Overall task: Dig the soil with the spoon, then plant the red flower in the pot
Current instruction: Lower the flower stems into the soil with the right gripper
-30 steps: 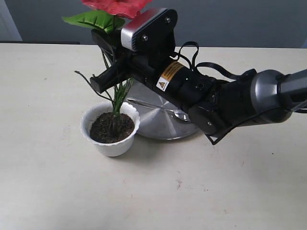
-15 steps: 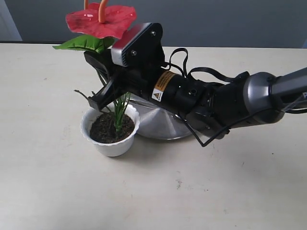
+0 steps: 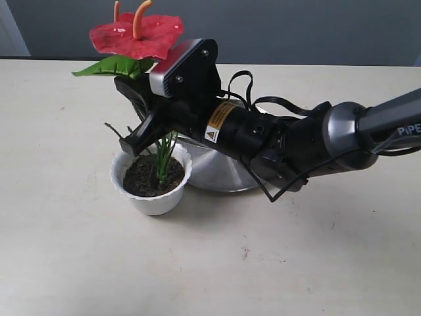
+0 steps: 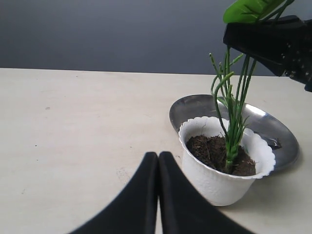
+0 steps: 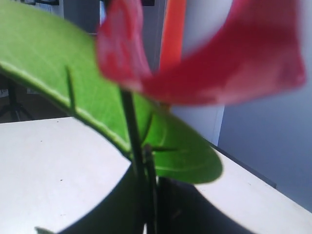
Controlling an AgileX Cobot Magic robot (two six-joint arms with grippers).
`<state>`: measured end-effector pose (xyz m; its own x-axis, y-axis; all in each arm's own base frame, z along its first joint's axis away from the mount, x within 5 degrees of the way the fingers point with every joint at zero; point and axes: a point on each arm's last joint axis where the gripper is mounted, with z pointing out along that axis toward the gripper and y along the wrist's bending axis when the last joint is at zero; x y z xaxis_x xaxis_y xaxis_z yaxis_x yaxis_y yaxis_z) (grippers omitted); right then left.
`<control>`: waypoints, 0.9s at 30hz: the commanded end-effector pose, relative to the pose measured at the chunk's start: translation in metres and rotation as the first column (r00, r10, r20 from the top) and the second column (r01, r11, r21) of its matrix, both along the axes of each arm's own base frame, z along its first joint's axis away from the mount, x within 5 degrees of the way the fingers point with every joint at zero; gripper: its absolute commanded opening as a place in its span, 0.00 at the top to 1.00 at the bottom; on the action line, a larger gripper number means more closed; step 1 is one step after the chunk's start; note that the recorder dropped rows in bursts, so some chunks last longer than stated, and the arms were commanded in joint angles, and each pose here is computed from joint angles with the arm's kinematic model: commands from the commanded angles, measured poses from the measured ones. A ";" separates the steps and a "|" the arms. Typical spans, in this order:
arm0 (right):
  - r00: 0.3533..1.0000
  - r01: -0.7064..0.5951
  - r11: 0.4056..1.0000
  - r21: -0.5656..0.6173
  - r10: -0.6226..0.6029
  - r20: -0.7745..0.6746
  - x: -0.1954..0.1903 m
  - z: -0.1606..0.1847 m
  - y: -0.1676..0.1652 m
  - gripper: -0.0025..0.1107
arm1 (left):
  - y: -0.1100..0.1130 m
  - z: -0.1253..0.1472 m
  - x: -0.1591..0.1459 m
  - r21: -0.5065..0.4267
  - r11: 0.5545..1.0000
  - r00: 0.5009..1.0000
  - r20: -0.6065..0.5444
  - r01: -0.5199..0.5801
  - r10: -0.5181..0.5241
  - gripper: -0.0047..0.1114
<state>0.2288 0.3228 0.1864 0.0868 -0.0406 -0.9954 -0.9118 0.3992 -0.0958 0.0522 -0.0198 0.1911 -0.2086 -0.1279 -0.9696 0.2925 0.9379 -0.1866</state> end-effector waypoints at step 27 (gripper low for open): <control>0.965 -0.012 0.955 -0.297 -0.068 -0.255 -0.004 -0.053 -0.007 0.98 | 0.000 0.001 0.000 -0.005 1.000 1.000 0.009 0.007 -0.007 0.96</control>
